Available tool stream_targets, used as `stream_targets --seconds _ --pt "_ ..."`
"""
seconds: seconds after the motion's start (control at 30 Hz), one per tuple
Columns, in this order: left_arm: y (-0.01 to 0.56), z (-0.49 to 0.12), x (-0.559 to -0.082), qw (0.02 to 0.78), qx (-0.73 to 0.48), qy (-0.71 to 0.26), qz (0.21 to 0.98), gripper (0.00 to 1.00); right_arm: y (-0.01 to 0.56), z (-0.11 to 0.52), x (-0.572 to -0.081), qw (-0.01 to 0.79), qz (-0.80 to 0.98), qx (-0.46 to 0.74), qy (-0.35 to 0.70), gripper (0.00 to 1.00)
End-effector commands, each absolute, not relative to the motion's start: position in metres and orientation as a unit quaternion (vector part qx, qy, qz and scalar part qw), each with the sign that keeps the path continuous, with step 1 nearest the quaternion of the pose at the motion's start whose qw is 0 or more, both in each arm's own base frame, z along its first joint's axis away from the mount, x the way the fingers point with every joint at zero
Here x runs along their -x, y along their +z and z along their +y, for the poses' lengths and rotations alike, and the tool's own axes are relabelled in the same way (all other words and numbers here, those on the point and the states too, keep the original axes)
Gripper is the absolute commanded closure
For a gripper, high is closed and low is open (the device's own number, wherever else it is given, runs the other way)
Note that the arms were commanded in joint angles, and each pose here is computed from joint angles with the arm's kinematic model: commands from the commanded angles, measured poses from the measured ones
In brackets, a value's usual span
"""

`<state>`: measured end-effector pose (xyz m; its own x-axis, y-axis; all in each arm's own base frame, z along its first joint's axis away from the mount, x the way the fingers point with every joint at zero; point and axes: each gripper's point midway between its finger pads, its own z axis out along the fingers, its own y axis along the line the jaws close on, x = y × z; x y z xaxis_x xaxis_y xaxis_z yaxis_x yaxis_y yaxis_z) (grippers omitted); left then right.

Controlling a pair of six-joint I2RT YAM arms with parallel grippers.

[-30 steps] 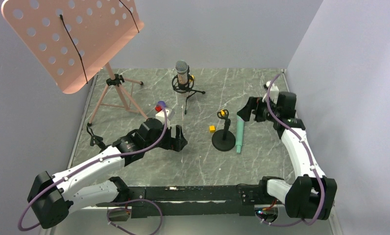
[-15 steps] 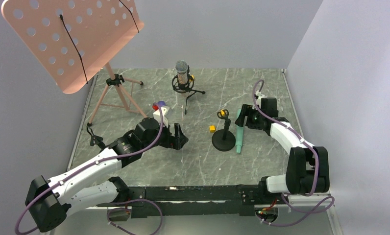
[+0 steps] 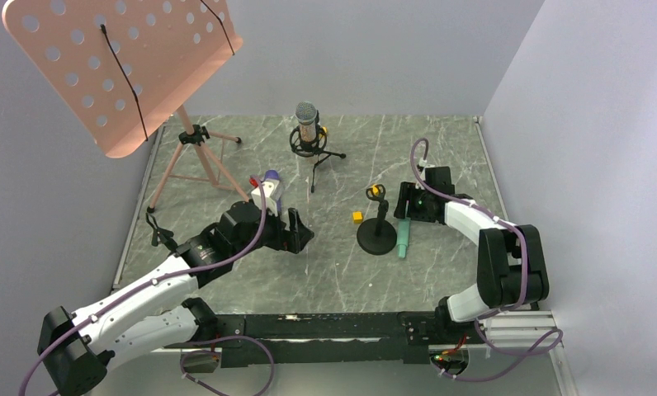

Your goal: Attach the microphones to the stand

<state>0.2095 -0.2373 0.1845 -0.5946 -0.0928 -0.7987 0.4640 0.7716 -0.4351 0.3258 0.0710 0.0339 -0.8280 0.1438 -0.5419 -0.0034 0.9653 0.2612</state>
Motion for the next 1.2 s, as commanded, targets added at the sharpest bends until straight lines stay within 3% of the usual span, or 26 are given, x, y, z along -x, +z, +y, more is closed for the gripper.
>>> stream_targets --seconds 0.0,0.2,0.33,0.5,0.67,0.83,1.17 --pt "0.193 -0.239 -0.210 0.453 -0.122 -0.333 0.818 0.01 0.057 0.069 -0.349 0.334 0.935 -0.029 0.119 0.29" --pt "0.214 -0.262 -0.191 0.480 -0.203 -0.411 0.748 0.01 0.109 0.073 -0.348 0.392 0.904 0.101 0.137 0.01" --pt "0.223 -0.263 -0.188 0.493 -0.222 -0.418 0.730 0.01 0.153 0.086 -0.316 0.429 0.846 0.236 0.208 0.00" --pt "0.229 -0.262 -0.189 0.501 -0.234 -0.407 0.727 0.01 0.159 0.117 -0.255 0.437 0.750 0.404 0.289 0.00" --pt "0.229 -0.261 -0.189 0.505 -0.230 -0.409 0.724 0.01 0.169 0.142 -0.235 0.465 0.682 0.448 0.344 0.00" --pt "0.228 -0.260 -0.188 0.505 -0.221 -0.415 0.724 0.01 0.161 0.163 -0.252 0.452 0.708 0.423 0.342 0.06" --pt "0.226 -0.251 -0.187 0.512 -0.203 -0.412 0.726 0.01 0.137 0.175 -0.275 0.439 0.768 0.351 0.306 0.33"
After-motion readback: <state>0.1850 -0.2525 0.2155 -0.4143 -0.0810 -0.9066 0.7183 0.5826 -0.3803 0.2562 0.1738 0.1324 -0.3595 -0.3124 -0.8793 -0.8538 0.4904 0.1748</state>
